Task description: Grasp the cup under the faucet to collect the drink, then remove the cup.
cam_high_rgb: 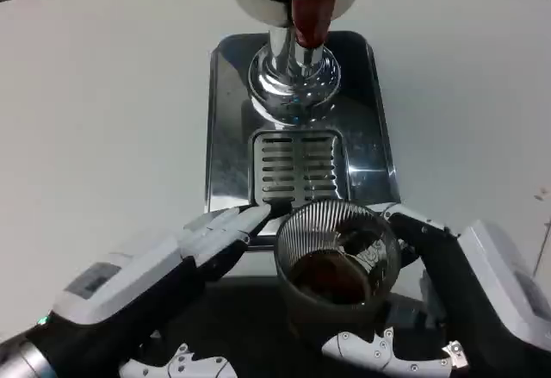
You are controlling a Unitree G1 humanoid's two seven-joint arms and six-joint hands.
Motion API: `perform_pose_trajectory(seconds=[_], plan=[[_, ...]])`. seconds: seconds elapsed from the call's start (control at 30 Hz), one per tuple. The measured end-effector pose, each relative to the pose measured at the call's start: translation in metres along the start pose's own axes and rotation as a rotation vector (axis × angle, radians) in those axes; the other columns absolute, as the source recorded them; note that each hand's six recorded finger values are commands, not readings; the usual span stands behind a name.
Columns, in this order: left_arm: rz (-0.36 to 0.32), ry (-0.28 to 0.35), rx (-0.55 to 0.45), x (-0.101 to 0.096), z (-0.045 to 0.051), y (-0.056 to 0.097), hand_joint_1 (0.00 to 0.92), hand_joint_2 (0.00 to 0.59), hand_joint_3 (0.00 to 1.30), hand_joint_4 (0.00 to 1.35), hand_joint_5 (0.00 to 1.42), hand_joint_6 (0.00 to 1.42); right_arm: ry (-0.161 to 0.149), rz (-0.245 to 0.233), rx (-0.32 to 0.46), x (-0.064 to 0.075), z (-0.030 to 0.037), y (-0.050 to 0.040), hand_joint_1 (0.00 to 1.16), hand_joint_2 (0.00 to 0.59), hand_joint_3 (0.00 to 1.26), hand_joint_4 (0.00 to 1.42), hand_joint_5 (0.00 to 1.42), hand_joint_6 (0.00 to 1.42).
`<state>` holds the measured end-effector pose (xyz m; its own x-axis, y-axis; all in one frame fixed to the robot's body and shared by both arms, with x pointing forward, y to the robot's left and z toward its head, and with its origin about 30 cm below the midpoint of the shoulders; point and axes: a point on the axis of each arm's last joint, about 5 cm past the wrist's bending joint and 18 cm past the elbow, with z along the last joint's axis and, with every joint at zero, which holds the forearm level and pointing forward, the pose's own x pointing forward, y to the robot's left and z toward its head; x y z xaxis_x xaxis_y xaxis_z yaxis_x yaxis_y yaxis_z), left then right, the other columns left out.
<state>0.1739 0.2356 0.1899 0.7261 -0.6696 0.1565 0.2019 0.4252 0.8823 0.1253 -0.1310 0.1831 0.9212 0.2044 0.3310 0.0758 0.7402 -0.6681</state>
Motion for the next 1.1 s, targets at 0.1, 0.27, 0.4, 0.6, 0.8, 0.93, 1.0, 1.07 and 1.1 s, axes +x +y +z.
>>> perform_pose_trajectory(seconds=[0.1,0.27,0.4,0.6,0.8,0.93,1.0,1.07,1.1], plan=[[0.010,0.009,-0.001,-0.0006,-0.0010,0.0003,0.000,0.039,0.00,0.00,0.00,0.00,-0.003,0.005,0.003,0.0003,0.0006,0.0005,0.98,0.207,0.95,1.25,1.28,1.42],[0.019,0.028,0.000,-0.0021,-0.0025,0.0014,0.000,0.039,0.00,0.00,0.00,0.00,-0.015,0.019,0.013,0.0008,0.0025,0.0023,0.98,0.207,0.95,1.25,1.27,1.42],[0.032,0.044,-0.002,-0.0046,-0.0032,0.0014,0.000,0.039,0.00,0.00,0.00,0.00,-0.034,0.020,0.019,0.0030,0.0048,0.0031,0.98,0.207,0.95,1.25,1.27,1.42],[0.037,0.057,-0.006,-0.0068,-0.0037,0.0007,0.000,0.038,0.00,0.00,0.00,0.00,-0.053,0.022,0.024,0.0055,0.0069,0.0038,0.98,0.207,0.95,1.25,1.26,1.42],[0.034,0.062,-0.006,-0.0078,-0.0041,0.0007,0.000,0.038,0.00,0.00,0.00,0.00,-0.066,0.031,0.032,0.0072,0.0086,0.0049,0.98,0.207,0.95,1.25,1.26,1.42],[0.034,0.064,-0.008,-0.0073,-0.0052,0.0007,0.000,0.038,0.00,0.00,0.00,0.00,-0.064,0.028,0.028,0.0074,0.0082,0.0043,0.98,0.207,0.95,1.25,1.26,1.42],[0.035,0.059,-0.007,-0.0063,-0.0052,0.0012,0.000,0.038,0.00,0.00,0.00,0.00,-0.062,0.026,0.025,0.0072,0.0078,0.0040,0.98,0.207,0.95,1.25,1.26,1.42],[0.034,0.055,-0.008,-0.0054,-0.0052,0.0010,0.000,0.038,0.00,0.00,0.00,0.00,-0.054,0.026,0.021,0.0063,0.0071,0.0037,0.98,0.207,0.95,1.25,1.26,1.42],[0.032,0.054,-0.009,-0.0050,-0.0052,0.0008,0.000,0.038,0.00,0.00,0.00,0.00,-0.050,0.026,0.020,0.0058,0.0068,0.0036,0.98,0.207,0.95,1.25,1.26,1.42]])
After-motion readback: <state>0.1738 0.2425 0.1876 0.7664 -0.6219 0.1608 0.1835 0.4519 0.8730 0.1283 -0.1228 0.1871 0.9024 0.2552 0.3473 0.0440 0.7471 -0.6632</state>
